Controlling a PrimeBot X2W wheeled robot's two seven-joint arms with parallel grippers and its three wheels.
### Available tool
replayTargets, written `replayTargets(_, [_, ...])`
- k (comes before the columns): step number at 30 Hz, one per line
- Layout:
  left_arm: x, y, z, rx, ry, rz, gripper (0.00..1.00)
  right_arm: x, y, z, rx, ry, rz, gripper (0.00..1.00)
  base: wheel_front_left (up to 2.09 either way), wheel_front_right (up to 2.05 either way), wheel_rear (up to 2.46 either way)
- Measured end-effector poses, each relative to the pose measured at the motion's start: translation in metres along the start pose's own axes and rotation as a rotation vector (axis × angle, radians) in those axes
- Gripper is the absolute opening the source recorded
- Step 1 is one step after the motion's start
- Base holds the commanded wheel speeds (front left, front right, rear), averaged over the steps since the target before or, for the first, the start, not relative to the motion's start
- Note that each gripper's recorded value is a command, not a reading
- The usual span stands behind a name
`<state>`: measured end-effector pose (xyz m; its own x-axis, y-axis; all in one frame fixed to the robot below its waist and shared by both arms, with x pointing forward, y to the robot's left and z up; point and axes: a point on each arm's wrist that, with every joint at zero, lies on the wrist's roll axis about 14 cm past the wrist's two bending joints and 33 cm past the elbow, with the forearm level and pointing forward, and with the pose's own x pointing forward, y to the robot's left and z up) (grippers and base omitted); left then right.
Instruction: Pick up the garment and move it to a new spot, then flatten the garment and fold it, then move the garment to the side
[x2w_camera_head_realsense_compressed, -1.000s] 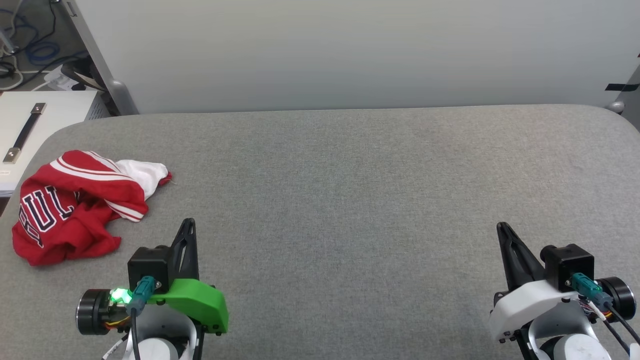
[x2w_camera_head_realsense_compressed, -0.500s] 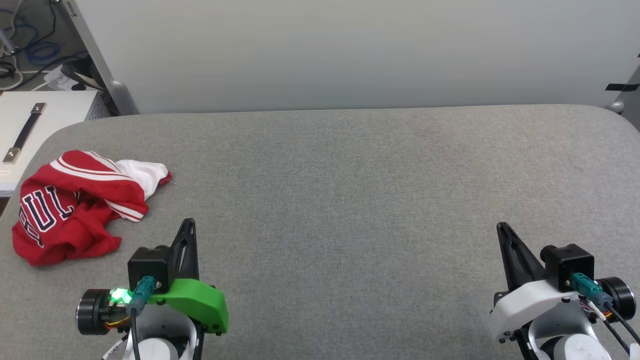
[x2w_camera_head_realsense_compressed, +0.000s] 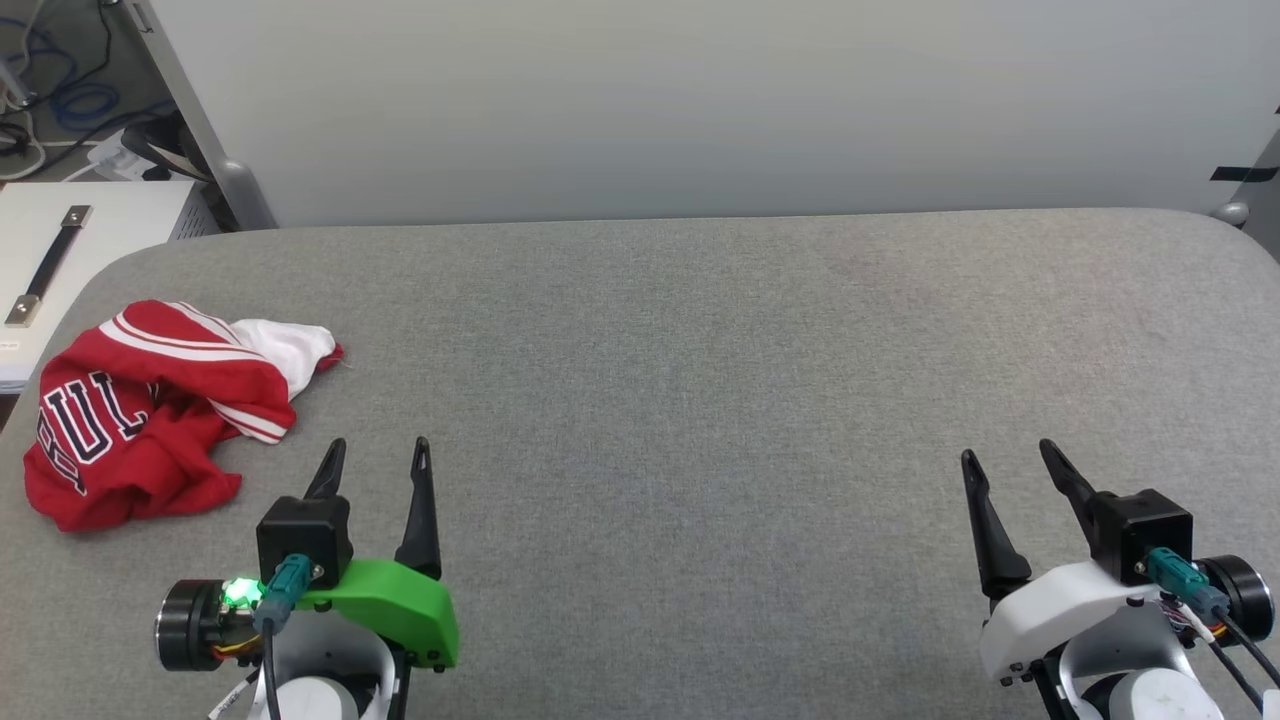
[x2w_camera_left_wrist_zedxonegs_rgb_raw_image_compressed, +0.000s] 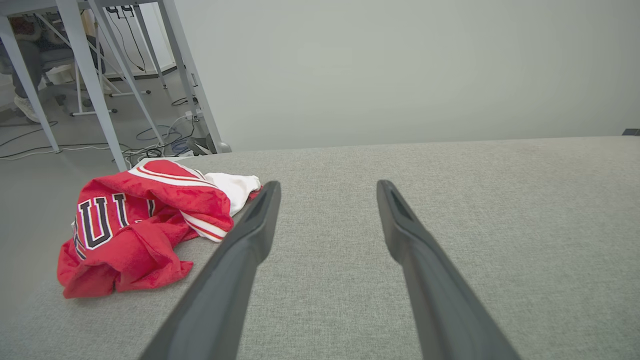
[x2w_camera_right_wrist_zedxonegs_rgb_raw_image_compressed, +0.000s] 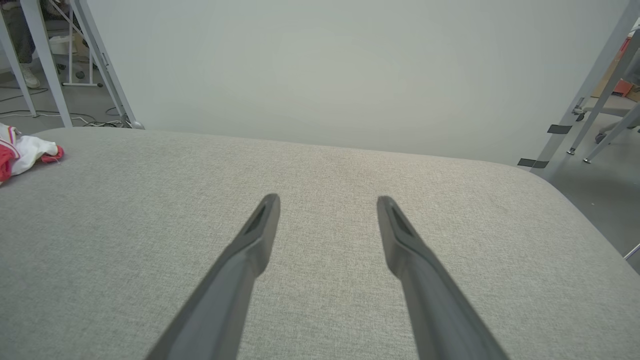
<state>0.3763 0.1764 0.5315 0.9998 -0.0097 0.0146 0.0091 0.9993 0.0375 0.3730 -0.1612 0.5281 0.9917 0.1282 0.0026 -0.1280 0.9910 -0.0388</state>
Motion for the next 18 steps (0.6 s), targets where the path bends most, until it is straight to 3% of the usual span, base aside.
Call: replayTargets(18, [0.0004,-0.0035,-0.0014,-0.018,-0.015,-0.01,1.0,-0.0001,-0.003,0.0041,0.018,-0.036,-0.009,1.0,0.0,0.0,0.0])
